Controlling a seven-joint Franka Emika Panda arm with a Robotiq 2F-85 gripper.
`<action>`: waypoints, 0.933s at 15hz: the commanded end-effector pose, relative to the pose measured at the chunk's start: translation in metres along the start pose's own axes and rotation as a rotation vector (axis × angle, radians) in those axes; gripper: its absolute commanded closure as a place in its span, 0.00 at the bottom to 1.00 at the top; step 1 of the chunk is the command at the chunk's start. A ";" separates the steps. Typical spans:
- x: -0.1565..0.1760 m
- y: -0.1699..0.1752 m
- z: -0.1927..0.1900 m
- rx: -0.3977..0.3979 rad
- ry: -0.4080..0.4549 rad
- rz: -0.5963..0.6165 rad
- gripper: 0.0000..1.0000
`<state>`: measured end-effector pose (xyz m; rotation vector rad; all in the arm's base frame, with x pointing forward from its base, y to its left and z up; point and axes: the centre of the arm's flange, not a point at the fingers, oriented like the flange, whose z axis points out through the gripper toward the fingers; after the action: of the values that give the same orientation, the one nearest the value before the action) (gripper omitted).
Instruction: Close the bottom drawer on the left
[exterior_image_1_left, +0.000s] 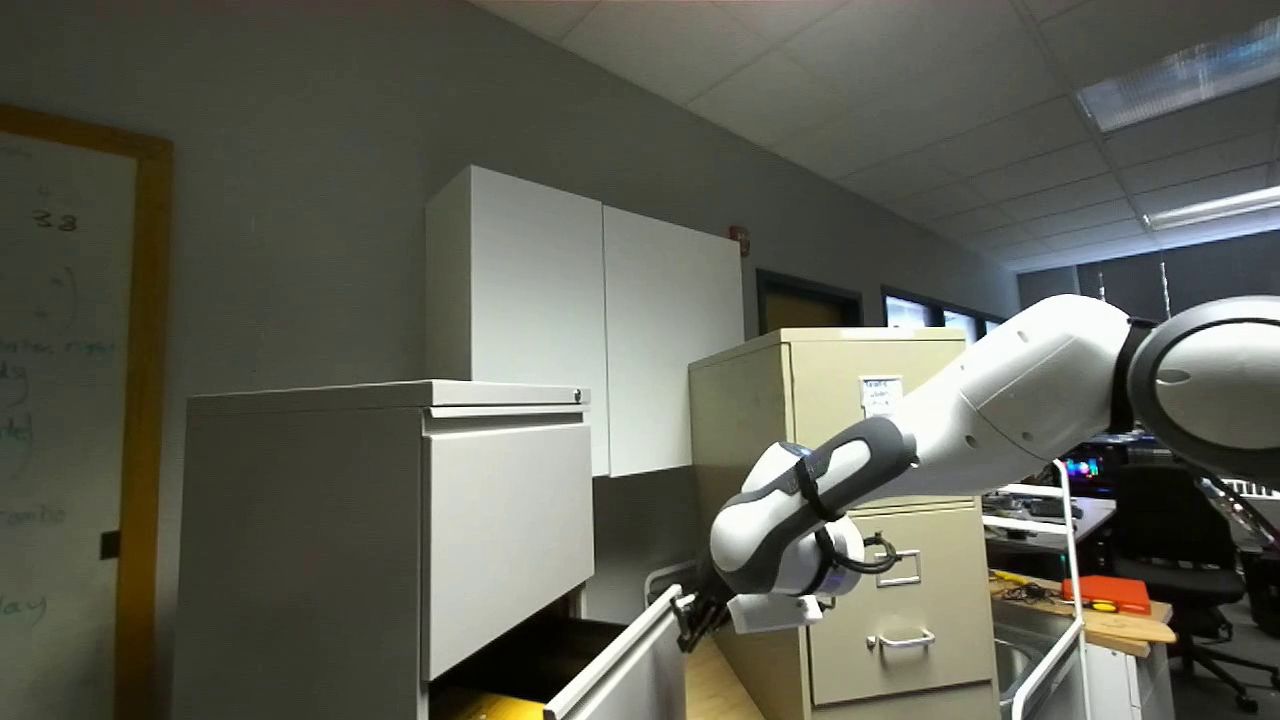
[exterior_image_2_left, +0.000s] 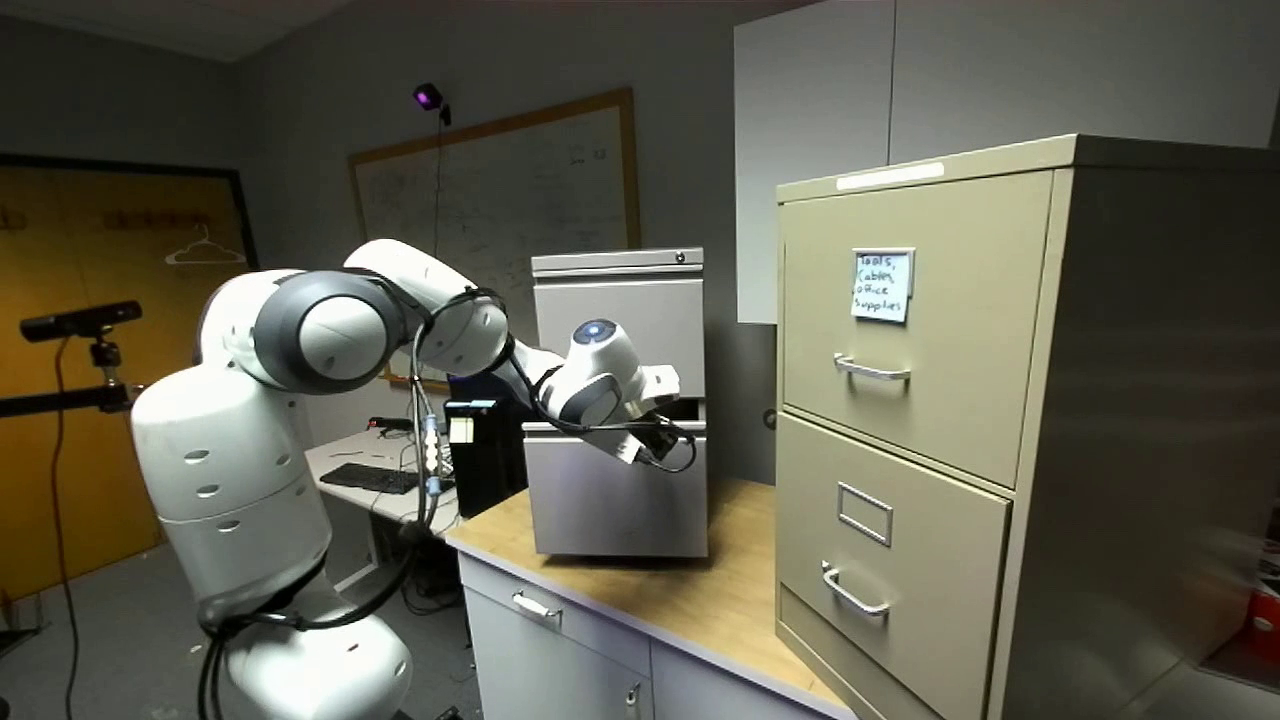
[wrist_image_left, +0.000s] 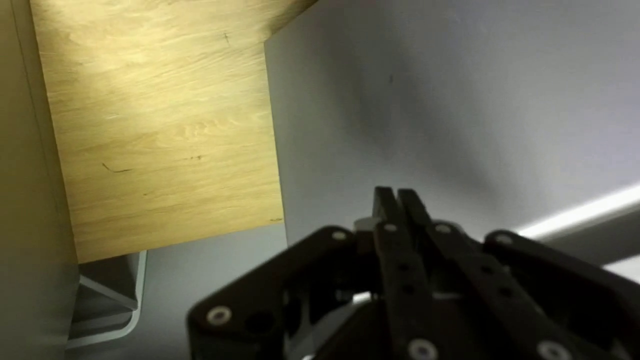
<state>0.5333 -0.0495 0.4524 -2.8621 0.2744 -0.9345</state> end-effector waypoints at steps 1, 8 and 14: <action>0.018 0.028 -0.005 0.079 0.057 0.104 0.92; 0.042 0.035 -0.002 0.176 0.123 0.189 0.92; 0.050 0.034 0.028 0.209 0.082 0.204 0.93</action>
<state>0.5579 -0.0887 0.4635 -2.5726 0.4661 -1.0008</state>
